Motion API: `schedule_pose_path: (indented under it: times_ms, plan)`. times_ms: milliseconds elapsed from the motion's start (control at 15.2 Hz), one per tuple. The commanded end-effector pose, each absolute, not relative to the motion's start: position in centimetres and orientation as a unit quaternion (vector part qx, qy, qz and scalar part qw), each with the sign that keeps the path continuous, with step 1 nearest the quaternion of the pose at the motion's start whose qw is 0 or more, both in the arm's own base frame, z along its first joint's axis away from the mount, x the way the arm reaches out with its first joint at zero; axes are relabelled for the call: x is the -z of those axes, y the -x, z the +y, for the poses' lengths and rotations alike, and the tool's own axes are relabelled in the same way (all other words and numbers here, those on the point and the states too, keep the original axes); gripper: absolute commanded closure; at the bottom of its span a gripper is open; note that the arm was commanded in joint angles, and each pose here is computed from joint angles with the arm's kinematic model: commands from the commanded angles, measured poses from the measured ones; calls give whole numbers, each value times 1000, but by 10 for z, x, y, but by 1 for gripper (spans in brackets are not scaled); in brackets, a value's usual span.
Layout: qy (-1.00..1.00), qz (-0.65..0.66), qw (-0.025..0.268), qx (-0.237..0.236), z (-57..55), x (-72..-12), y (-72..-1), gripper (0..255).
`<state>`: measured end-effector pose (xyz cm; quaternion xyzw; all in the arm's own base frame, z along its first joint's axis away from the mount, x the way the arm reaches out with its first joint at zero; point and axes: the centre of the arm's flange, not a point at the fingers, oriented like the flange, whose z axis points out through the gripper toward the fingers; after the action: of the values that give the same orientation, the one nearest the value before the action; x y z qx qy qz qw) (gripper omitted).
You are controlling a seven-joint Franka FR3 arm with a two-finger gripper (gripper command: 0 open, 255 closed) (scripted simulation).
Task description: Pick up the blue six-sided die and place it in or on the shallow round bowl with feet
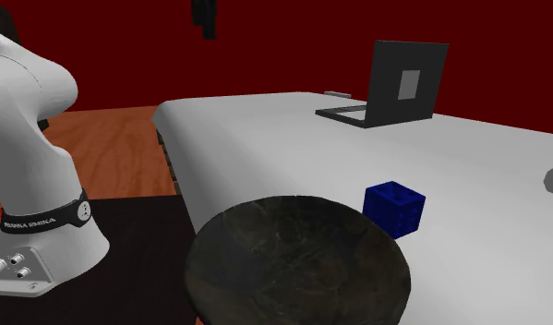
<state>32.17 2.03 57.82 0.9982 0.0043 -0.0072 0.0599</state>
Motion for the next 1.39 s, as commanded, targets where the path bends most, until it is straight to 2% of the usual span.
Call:
schedule_pose_path:
  times_ms: [0,1320]
  plan:
    - [-998,4,60,7,20,-578,-322,0]
    - [-997,69,17,3,-147,-450,-491,0]
